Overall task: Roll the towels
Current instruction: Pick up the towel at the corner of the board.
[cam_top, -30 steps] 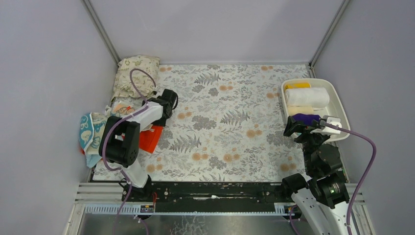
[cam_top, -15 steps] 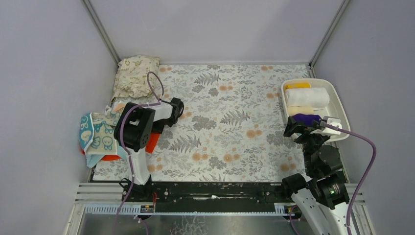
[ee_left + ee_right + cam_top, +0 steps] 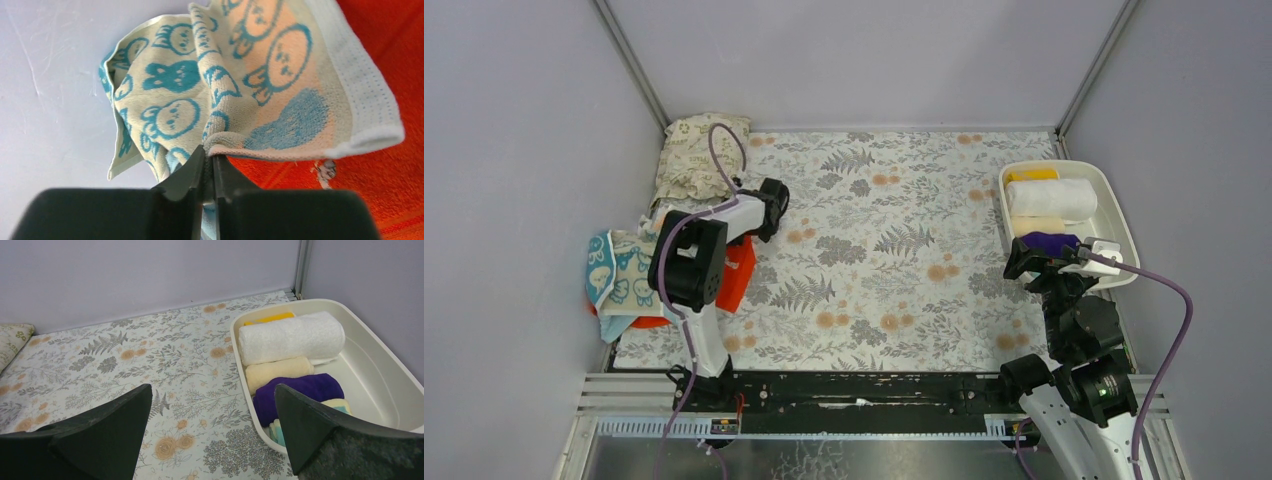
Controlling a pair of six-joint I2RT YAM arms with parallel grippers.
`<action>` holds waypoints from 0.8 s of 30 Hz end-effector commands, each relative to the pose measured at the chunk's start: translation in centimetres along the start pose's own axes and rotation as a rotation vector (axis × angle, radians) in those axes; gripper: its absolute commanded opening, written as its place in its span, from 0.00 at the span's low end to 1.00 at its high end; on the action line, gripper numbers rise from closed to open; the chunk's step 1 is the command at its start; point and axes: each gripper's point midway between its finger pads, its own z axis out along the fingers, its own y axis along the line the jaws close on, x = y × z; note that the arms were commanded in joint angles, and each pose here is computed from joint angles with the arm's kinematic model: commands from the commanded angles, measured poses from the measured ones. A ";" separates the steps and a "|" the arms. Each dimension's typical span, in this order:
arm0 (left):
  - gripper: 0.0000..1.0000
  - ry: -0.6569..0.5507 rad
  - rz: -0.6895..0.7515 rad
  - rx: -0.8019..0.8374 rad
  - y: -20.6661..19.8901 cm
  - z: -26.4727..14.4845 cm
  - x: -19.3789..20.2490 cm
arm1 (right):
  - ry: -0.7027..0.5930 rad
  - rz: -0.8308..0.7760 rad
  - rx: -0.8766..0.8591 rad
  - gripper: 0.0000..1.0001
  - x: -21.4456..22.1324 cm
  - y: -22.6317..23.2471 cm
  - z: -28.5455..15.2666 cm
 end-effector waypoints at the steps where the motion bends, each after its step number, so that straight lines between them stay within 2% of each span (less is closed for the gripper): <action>1: 0.00 -0.080 -0.165 -0.042 4.9 -1.5 -3.3 | -0.051 0.026 -0.009 0.99 -1.3 0.3 0.1; 7: 0.00 -0.260 -0.365 0.066 12.3 -8.4 -8.6 | -0.052 0.027 -0.014 0.99 -1.4 0.4 0.1; 11: 0.00 -0.453 -0.523 0.207 17.8 -16.6 -12.6 | -0.052 0.025 -0.014 0.99 -1.4 0.3 0.0; 15: 0.00 -0.676 -0.584 0.433 19.3 -26.7 -15.1 | -0.054 0.025 -0.007 0.99 -1.5 0.2 0.0; 18: 0.00 -0.814 -0.584 0.634 18.5 -34.2 -15.9 | -0.051 0.024 -0.007 0.99 -1.4 0.2 0.0; 20: 0.00 -0.886 -0.533 0.795 16.1 -39.2 -15.9 | -0.051 0.022 -0.008 0.99 -1.4 0.2 0.0; 24: 0.08 -0.918 -0.395 1.028 9.1 -45.2 -15.2 | -0.049 0.021 -0.005 0.99 -1.5 0.2 0.0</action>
